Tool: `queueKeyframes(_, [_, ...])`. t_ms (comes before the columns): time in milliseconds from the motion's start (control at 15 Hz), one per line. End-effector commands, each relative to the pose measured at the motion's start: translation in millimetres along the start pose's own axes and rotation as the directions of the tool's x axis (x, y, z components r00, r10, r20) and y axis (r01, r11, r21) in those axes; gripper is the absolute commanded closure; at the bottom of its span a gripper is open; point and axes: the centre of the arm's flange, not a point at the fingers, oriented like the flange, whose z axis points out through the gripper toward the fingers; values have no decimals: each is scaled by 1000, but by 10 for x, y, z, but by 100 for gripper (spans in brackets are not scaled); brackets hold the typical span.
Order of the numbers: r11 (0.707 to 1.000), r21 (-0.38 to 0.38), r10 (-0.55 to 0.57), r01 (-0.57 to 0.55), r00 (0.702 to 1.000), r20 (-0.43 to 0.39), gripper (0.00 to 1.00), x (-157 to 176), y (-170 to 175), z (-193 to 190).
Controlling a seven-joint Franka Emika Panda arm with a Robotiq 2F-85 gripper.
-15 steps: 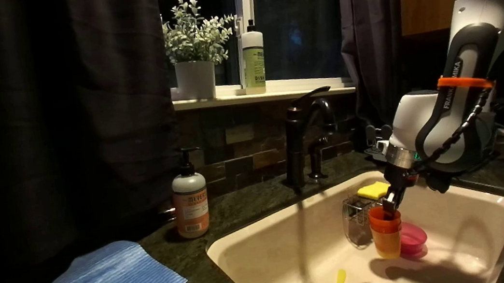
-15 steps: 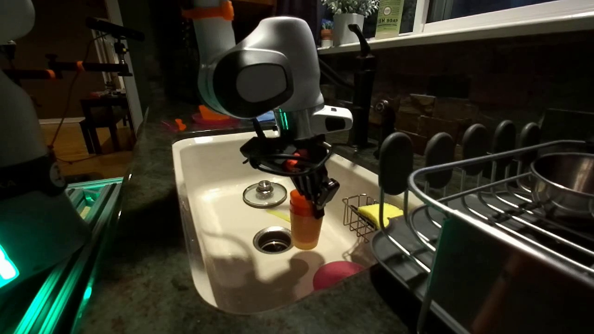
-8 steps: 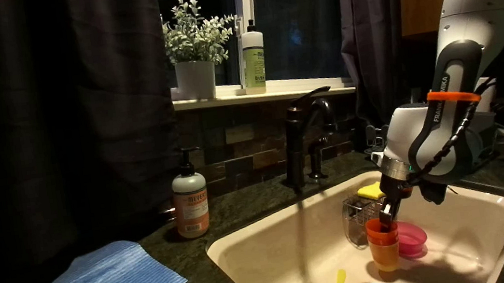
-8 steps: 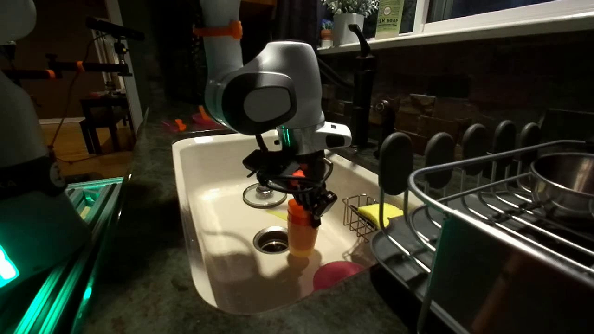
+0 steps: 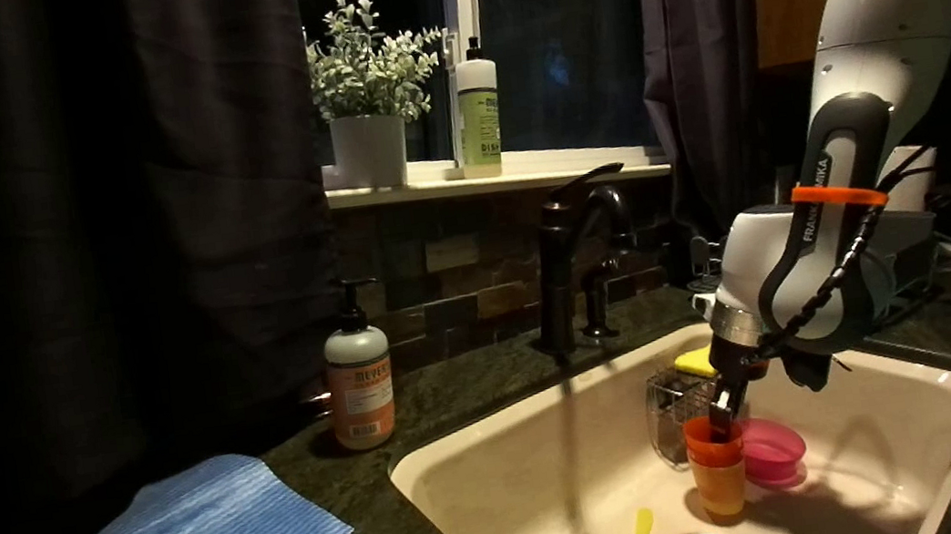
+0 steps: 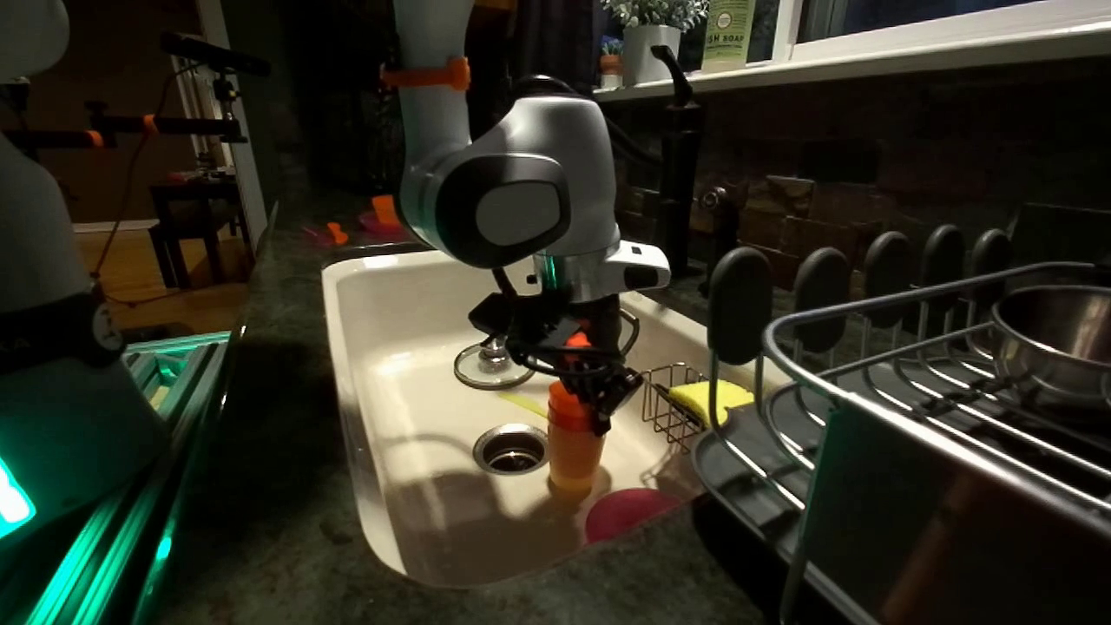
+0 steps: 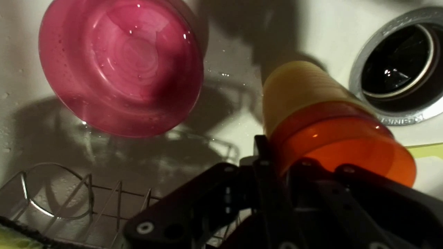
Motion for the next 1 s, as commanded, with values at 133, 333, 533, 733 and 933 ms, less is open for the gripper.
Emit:
queueKeyframes(133, [1000,11,-4,4,1000,-16,98,-56,59,95])
queueKeyframes(333, [1000,7,-4,4,1000,-17,59,-91,108,69])
queueKeyframes(533, [1000,4,-5,5,1000,-21,37,-106,145,40])
queueKeyframes(733, [1000,11,-3,3,1000,-24,14,-117,163,10])
queueKeyframes(933, [1000,27,4,-3,1000,-31,0,-92,130,-76])
